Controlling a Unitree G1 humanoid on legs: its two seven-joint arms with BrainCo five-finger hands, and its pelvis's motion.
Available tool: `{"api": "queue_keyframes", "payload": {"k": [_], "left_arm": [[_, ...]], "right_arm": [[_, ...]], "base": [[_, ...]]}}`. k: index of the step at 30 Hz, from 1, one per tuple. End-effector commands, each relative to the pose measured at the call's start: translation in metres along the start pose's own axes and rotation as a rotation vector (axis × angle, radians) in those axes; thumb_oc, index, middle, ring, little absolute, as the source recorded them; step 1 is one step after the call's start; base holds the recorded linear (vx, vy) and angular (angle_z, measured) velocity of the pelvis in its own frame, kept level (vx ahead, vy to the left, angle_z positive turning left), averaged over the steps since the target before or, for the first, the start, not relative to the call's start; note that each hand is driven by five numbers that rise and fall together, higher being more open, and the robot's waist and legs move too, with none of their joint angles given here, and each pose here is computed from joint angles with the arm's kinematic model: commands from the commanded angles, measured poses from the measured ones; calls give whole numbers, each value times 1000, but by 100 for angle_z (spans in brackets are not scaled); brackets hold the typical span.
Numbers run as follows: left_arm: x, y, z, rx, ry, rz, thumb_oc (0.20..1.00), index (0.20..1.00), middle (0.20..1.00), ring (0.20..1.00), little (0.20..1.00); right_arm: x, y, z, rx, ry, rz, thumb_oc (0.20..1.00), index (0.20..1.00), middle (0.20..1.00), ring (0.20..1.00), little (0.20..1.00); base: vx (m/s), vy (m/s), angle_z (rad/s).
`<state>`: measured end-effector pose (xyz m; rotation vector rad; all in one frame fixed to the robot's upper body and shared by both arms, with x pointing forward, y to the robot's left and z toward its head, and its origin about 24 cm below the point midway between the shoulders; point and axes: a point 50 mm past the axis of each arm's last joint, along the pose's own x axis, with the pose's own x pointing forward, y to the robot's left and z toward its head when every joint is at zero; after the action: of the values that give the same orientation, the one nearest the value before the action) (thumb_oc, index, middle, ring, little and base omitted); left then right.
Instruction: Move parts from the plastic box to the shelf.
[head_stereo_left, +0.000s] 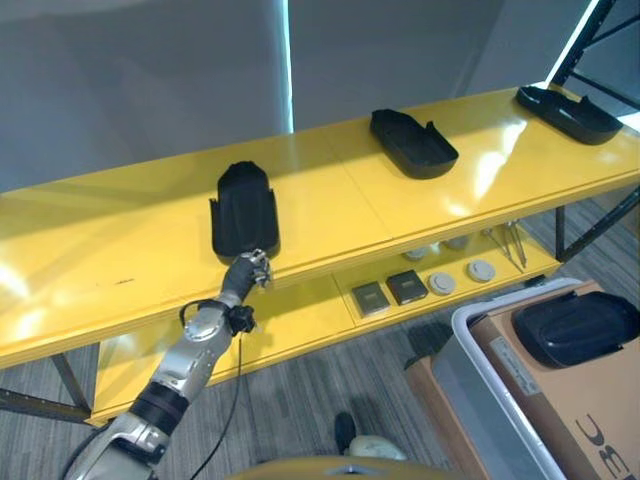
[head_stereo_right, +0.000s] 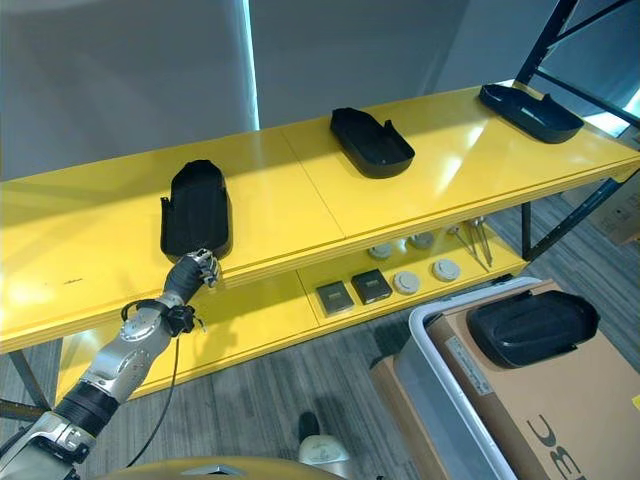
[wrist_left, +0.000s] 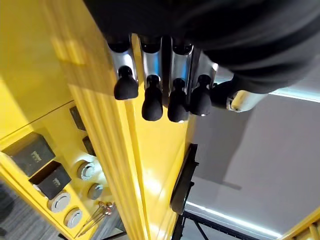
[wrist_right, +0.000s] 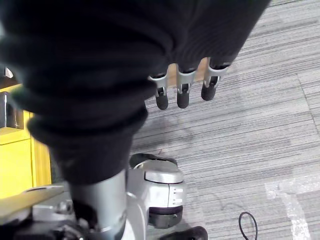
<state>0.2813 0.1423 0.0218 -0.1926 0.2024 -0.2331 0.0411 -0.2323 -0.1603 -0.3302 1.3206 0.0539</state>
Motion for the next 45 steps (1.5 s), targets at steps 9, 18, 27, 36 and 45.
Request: {"api": "queue_keyframes", "payload": {"k": [9,18,27,36,45], "left_arm": [[20,6,32,69,-144,63,200,200,200,200,200],[28,16,42,95,-164,122,200,200,200,200,200],[33,19,37,102,-119,159,200,200,200,200,200],[37,30,14,76,-22,243,200,200,200,200,200],[43,42,11,82,7,319,200,200,200,200,200]], "right_arm": [[0,-7,-7,-87,36,2,1000,1000,1000,1000,1000],[-1,-10,-9,-116,42,6,1000,1000,1000,1000,1000],[-1,-13,-10,-135,41,8,1000,1000,1000,1000,1000],[-1,-14,-8,-163,42,10,1000,1000,1000,1000,1000],[-1,-14,-10,-189,45,13,1000,1000,1000,1000,1000]], "base": [[3,2,-1],[7,2,0],[0,0,0],[0,0,0],[6,0,-2]]}}
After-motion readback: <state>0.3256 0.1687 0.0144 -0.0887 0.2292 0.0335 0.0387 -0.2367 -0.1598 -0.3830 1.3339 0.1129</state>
